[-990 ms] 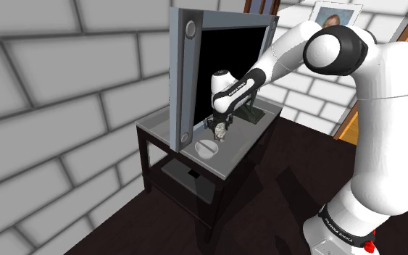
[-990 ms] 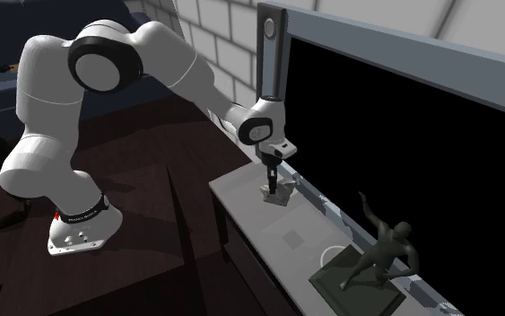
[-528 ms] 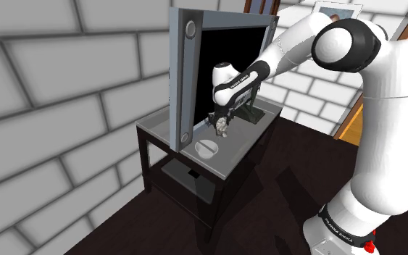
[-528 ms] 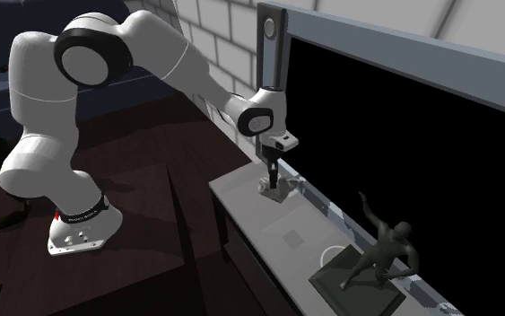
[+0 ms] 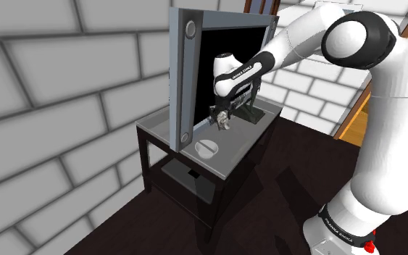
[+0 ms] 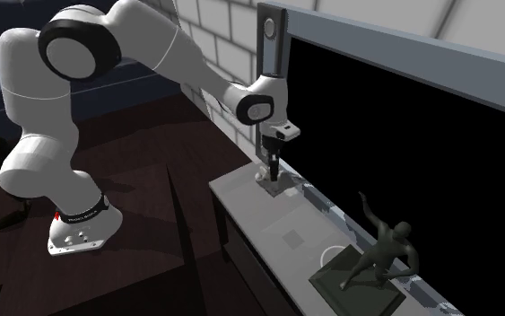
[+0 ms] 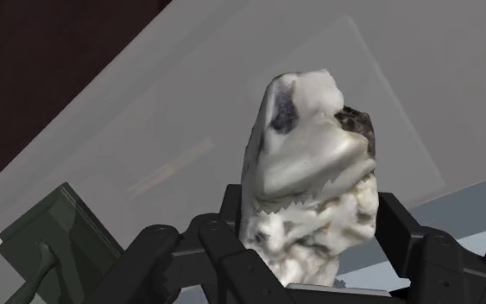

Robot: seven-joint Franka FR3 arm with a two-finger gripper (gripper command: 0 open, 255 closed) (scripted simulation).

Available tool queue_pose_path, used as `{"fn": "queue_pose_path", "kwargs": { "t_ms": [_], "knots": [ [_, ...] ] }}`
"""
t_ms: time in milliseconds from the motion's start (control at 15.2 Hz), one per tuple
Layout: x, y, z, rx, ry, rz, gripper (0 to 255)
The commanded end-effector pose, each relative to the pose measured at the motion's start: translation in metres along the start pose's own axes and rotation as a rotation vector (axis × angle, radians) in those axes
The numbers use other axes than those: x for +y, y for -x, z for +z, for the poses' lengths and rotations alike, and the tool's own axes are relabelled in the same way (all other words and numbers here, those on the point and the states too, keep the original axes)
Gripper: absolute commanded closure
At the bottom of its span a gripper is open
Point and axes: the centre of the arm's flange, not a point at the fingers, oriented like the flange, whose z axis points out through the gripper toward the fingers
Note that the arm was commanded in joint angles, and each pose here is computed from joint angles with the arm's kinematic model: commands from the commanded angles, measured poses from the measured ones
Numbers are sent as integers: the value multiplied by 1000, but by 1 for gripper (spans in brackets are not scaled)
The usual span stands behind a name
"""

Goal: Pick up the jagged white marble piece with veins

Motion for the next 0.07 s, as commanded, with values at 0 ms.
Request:
{"fn": "queue_pose_path", "kwargs": {
  "t_ms": [0],
  "knots": [
    [0, 0, -5, 0, 0, 0, 255]
  ]
}}
